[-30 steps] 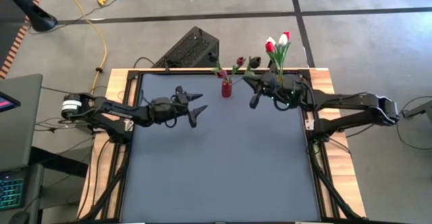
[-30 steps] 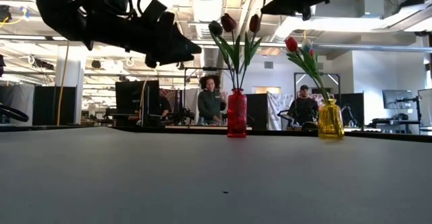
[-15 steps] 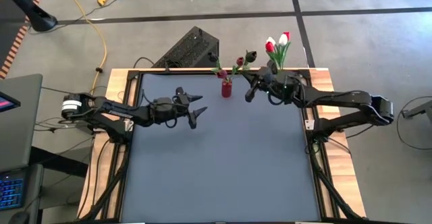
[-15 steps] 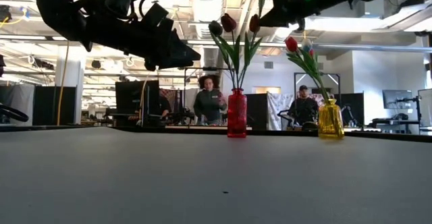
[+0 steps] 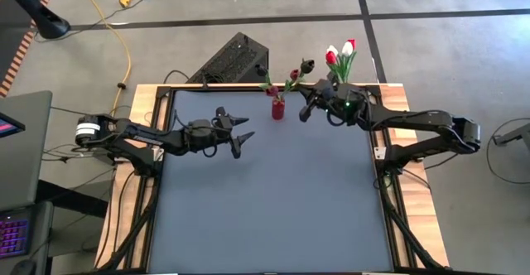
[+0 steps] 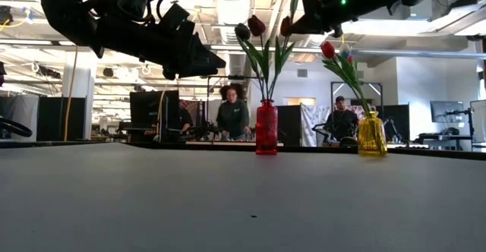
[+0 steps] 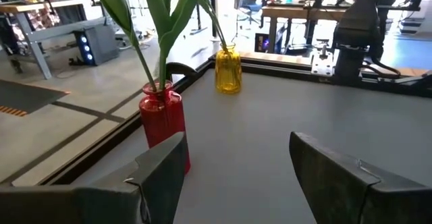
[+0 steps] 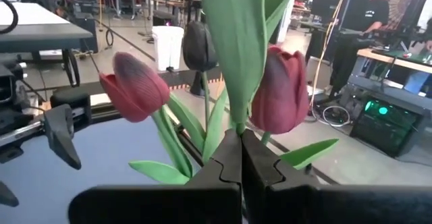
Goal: Sort flowers into vase by color
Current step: Put the black tulip into the red vase
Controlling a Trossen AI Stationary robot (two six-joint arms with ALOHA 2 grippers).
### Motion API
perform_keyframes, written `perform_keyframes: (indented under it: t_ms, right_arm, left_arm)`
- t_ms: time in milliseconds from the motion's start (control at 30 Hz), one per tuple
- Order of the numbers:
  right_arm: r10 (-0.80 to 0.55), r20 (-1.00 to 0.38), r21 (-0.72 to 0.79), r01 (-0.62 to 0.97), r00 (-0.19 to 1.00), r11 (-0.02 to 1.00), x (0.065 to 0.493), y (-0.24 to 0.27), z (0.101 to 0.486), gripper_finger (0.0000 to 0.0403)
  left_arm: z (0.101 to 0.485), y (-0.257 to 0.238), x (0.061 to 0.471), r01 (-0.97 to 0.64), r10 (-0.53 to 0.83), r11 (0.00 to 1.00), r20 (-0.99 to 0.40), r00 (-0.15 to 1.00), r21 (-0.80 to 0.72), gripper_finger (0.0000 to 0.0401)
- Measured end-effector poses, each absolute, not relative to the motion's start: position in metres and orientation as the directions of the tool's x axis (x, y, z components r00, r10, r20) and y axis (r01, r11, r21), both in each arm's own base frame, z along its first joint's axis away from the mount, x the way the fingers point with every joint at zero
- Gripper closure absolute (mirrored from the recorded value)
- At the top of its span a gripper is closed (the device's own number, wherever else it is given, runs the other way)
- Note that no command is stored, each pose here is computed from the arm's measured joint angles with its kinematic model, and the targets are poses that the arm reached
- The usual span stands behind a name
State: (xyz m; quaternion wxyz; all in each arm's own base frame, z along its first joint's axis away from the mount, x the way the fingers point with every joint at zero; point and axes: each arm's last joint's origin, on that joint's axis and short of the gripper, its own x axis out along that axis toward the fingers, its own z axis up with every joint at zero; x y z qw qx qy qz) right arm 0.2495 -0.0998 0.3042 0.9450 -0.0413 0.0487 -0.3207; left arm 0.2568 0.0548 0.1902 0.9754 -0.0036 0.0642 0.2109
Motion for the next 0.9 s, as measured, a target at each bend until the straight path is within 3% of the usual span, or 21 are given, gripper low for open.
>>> perform_keyframes:
  t_ms: [900]
  right_arm:
    - [-0.617, -0.138, -0.126, 0.605, 0.774, 0.786, 0.263, -0.115, 0.281, 0.0382]
  left_arm:
    - [0.19, 0.055, 0.257, -0.411, 0.413, 0.911, -0.126, 0.902, 0.043, 0.015]
